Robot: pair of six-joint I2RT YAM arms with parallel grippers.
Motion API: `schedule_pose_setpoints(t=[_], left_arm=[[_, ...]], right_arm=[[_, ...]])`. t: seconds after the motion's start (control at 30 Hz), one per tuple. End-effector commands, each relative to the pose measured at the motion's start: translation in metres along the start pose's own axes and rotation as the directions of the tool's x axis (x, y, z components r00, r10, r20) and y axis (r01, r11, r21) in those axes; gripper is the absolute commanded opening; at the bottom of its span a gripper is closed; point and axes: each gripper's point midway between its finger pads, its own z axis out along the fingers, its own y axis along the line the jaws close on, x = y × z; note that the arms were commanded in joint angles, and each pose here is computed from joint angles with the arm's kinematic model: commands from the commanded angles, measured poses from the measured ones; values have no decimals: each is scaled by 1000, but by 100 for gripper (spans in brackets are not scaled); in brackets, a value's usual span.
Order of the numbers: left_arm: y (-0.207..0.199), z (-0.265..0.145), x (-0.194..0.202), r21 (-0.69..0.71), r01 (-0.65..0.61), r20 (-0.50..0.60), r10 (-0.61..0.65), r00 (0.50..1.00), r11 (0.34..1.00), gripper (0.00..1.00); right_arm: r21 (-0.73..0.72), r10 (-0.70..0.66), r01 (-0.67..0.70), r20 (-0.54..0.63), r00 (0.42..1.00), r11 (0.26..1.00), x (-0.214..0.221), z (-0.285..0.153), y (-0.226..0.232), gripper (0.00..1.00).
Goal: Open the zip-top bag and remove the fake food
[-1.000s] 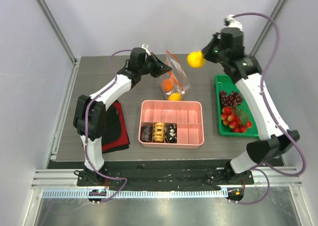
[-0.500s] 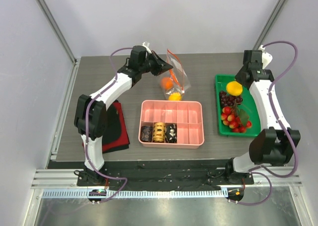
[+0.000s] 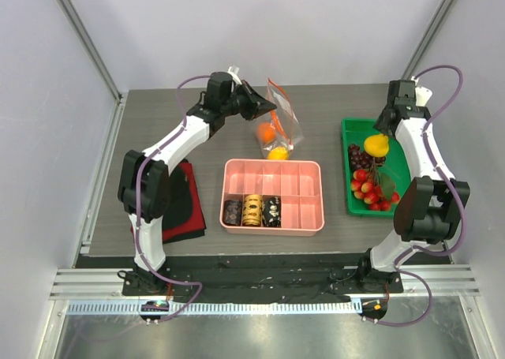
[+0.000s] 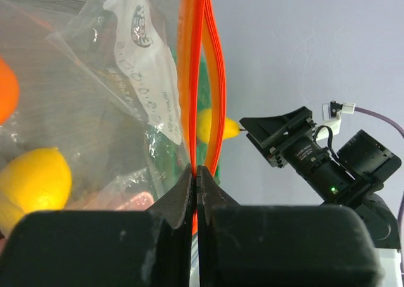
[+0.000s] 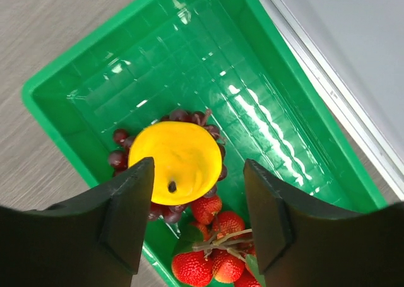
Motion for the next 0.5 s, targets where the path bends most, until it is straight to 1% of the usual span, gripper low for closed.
schedule_pose_setpoints(t=[0.0,0.03,0.1,0.13,0.2,0.23,0.3,0.33,0.37,0.4,0.43,0.47], left_arm=[[-48,-3,-1,146,-9,-10,11,1000,989,0],[-53,-2,2,158,7,-16,-5,1000,987,0],[-60,-1,2,180,10,-14,-8,1000,984,0],[-63,-2,4,189,13,-18,-10,1000,982,0],[-72,-1,4,212,29,-22,-25,999,977,0],[-76,-1,3,222,32,-21,-28,999,974,0],[-82,1,4,241,43,-23,-39,999,970,0],[-84,1,4,245,42,-24,-38,999,969,0],[-85,2,5,246,42,-25,-37,999,968,0],[-82,3,6,237,41,-27,-36,999,971,0],[-79,5,6,230,42,-30,-36,999,972,0],[-74,7,8,218,44,-34,-38,999,975,0]], right_arm=[[-98,-3,14,119,993,995,-43,-43,12,66],[-122,-9,26,137,991,992,-48,-54,18,69],[-142,-24,44,141,990,989,-49,-65,23,70],[-163,-39,66,162,986,984,-52,-76,34,73],[-187,-58,93,182,981,978,-53,-93,43,74],[-208,-63,107,207,976,972,-58,-106,53,75],[-294,-91,157,226,970,943,-52,-132,82,75],[-368,-87,172,235,968,914,-53,-148,98,74],[-448,-102,204,241,965,870,-44,-167,123,73],[-498,-103,211,235,966,841,-40,-177,137,72],[-548,-90,208,234,968,810,-41,-191,149,69],[-620,-83,188,193,978,762,-30,-205,167,65]])
